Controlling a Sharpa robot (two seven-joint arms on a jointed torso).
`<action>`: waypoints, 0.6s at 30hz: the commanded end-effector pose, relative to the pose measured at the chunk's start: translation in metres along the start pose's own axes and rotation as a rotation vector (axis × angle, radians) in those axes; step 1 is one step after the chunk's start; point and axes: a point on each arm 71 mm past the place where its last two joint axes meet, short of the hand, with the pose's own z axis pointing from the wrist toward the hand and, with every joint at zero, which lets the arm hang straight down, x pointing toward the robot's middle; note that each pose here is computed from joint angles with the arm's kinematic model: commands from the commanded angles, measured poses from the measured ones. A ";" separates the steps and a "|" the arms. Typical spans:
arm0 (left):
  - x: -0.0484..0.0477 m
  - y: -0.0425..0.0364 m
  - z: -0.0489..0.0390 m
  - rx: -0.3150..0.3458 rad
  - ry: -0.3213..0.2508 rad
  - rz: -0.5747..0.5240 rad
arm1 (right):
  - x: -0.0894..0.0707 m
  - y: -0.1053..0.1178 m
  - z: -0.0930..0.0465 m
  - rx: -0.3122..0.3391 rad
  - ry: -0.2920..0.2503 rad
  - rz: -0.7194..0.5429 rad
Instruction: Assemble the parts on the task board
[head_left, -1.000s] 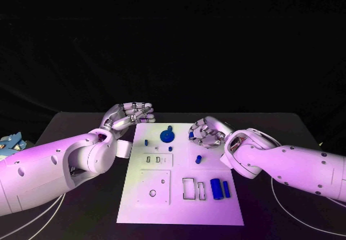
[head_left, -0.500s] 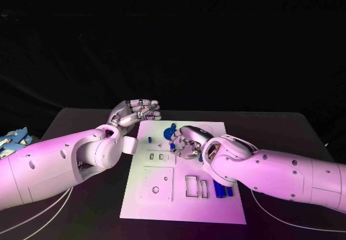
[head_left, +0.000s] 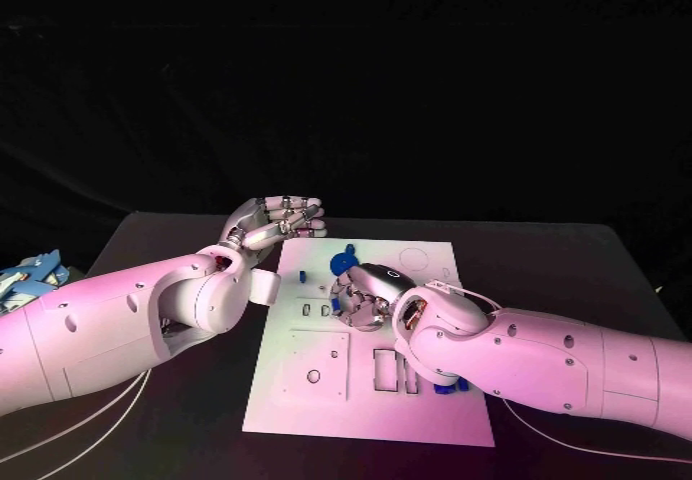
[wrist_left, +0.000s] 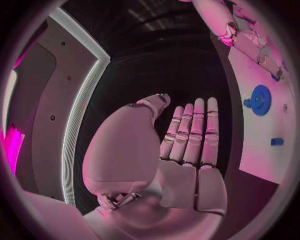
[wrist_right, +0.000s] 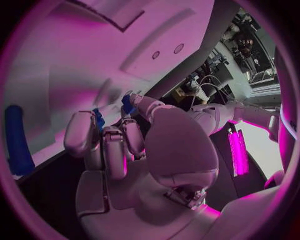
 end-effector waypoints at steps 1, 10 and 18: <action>0.0018 -0.0008 0.0004 0.004 0.009 -0.005 | 0.001 0.000 0.000 -0.004 0.002 -0.047; 0.0019 -0.0008 0.0003 0.004 0.009 -0.005 | 0.005 -0.001 0.002 0.002 0.019 -0.054; 0.0015 -0.0008 0.0002 0.003 0.008 -0.004 | 0.008 -0.002 0.004 0.004 0.032 -0.062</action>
